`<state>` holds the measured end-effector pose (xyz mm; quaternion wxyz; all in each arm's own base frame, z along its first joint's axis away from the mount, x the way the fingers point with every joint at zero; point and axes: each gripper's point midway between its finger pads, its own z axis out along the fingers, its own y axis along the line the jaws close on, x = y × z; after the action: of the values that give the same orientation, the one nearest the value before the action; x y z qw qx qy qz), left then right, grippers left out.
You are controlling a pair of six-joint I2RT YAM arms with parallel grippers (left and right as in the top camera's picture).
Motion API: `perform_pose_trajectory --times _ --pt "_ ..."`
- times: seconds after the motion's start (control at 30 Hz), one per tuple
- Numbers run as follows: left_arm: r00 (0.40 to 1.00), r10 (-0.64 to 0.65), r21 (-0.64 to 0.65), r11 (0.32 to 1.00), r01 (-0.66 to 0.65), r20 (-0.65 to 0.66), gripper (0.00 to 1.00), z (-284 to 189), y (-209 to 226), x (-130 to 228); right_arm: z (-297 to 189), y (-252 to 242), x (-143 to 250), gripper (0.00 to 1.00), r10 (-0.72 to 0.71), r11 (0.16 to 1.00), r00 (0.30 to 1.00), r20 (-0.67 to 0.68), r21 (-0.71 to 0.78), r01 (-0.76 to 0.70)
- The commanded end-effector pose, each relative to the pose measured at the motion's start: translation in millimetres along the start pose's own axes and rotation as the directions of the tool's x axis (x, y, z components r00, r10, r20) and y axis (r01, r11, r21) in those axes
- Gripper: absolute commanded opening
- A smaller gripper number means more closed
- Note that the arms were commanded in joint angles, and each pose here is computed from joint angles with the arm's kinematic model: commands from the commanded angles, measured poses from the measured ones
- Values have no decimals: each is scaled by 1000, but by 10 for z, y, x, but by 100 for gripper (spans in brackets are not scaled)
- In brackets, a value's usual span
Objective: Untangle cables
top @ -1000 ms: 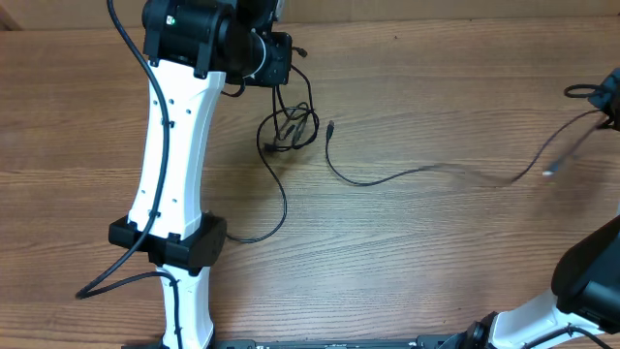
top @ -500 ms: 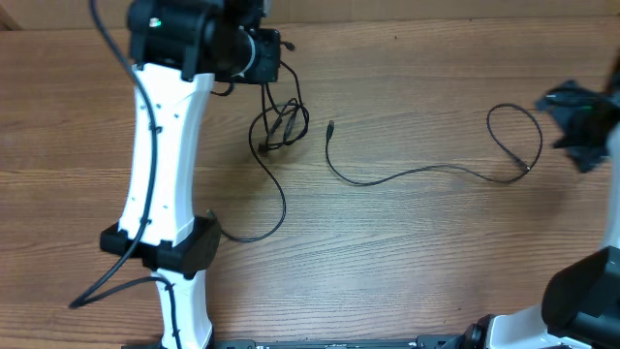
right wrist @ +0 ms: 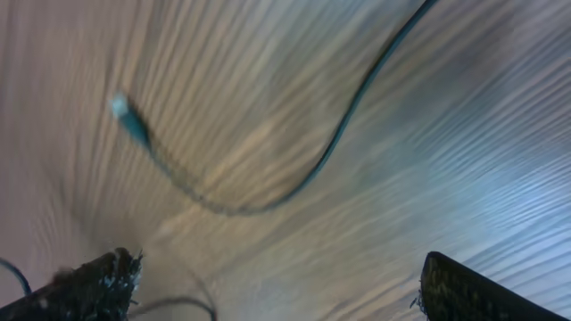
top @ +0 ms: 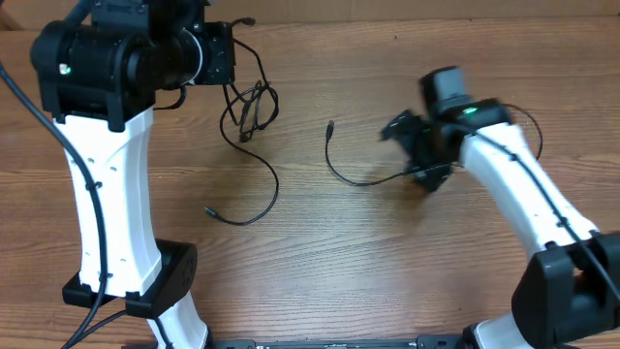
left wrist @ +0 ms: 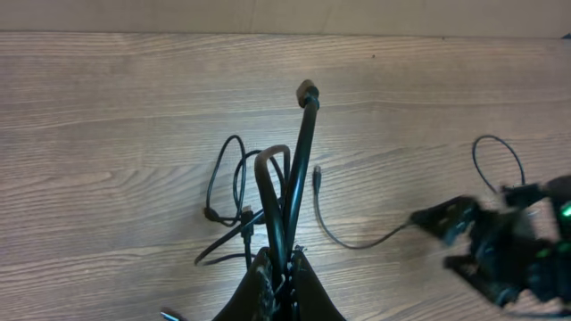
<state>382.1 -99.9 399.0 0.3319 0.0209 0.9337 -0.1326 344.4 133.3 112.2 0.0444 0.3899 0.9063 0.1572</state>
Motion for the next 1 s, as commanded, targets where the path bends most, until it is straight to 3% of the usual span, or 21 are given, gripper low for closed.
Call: perform_pose_trajectory --times 0.0,0.07,0.13,0.23,0.33,0.4,0.53,0.7,0.9,0.97 --pt "999 -1 -2 1000 1 47 4 -156 8 -45 116 155 329 100 -119 993 993 -9 -5 119" --pt "999 -1 -2 1000 1 47 4 -158 7 -45 184 226 451 100 -320 947 947 15 7 320" --pt "999 -1 -2 1000 1 47 5 -158 7 -45 251 313 538 100 -562 827 825 49 26 562" --pt "999 -1 -2 1000 1 47 6 -158 7 -45 346 415 682 100 -849 528 526 50 36 849" --pt "999 -1 -1 1000 1 47 6 -158 7 -45 501 389 760 100 -980 201 201 0 45 979" --pt "999 -1 -1 1000 1 47 7 -158 7 -45 599 326 718 100 -996 81 83 -39 65 995" --pt "999 -1 -1 1000 1 47 8 -158 7 -45 696 232 419 100 -994 53 69 -83 183 982" --pt "999 -2 -1 1000 2 47 9 -158 7 -45 770 244 640 100 -997 -9 -9 -73 -4 1000" --pt "999 -2 -1 1000 2 47 9 -156 7 -45 905 220 638 100 -996 -52 -52 -78 -11 999" --pt "999 -2 -1 1000 2 46 5 -156 6 -45 989 181 634 100 -994 -56 -57 -98 -15 998"
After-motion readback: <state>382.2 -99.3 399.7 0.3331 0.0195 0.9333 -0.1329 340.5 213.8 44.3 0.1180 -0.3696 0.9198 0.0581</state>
